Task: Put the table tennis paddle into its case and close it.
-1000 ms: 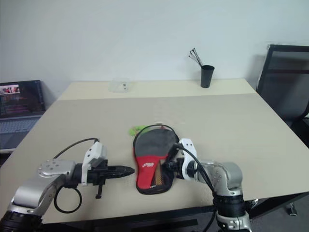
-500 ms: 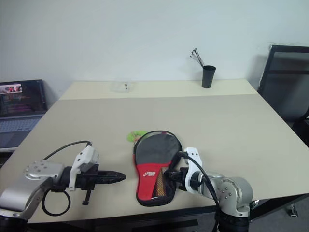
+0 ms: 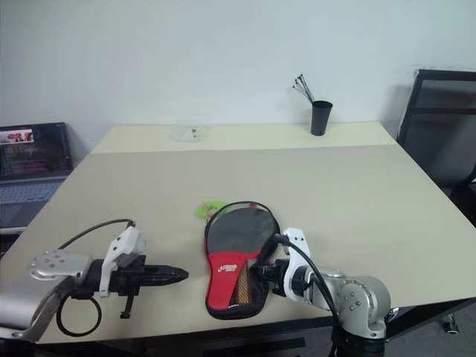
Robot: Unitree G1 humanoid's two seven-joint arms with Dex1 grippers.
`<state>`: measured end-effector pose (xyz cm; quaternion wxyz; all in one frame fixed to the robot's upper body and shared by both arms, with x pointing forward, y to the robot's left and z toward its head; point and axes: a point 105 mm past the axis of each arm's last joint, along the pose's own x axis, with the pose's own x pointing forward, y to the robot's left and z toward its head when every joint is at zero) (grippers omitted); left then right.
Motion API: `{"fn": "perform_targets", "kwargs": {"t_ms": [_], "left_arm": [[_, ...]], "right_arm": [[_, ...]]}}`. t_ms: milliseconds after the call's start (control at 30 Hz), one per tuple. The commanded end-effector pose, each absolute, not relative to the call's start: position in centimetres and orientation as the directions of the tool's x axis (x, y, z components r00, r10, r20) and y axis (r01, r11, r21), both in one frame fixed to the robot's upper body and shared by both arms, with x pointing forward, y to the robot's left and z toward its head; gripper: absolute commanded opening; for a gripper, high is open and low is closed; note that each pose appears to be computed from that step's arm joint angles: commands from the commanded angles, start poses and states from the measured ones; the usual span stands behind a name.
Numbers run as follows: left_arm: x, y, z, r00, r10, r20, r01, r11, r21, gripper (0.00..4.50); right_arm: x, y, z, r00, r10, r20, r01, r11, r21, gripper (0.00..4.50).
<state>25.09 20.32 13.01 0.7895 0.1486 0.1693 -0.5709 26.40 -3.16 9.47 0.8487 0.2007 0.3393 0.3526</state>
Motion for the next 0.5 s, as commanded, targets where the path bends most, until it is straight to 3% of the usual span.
{"fn": "perform_targets", "kwargs": {"t_ms": [33,467,500], "left_arm": [[24.96,20.15,14.23,0.288,-0.859,-0.423,0.957,0.278,0.087,0.0],[25.27,19.87,14.01,0.291,-0.864,-0.412,0.956,0.279,0.09,0.0],[25.3,19.85,14.0,0.292,-0.864,-0.41,0.956,0.28,0.092,0.0]], "right_arm": [[24.98,-1.53,10.05,0.479,0.792,-0.377,-0.496,0.599,0.628,0.02],[24.75,-1.9,9.6,0.468,0.786,-0.403,-0.494,0.611,0.619,0.02],[24.85,-2.04,9.57,0.476,0.778,-0.41,-0.49,0.622,0.611,0.26]]}}
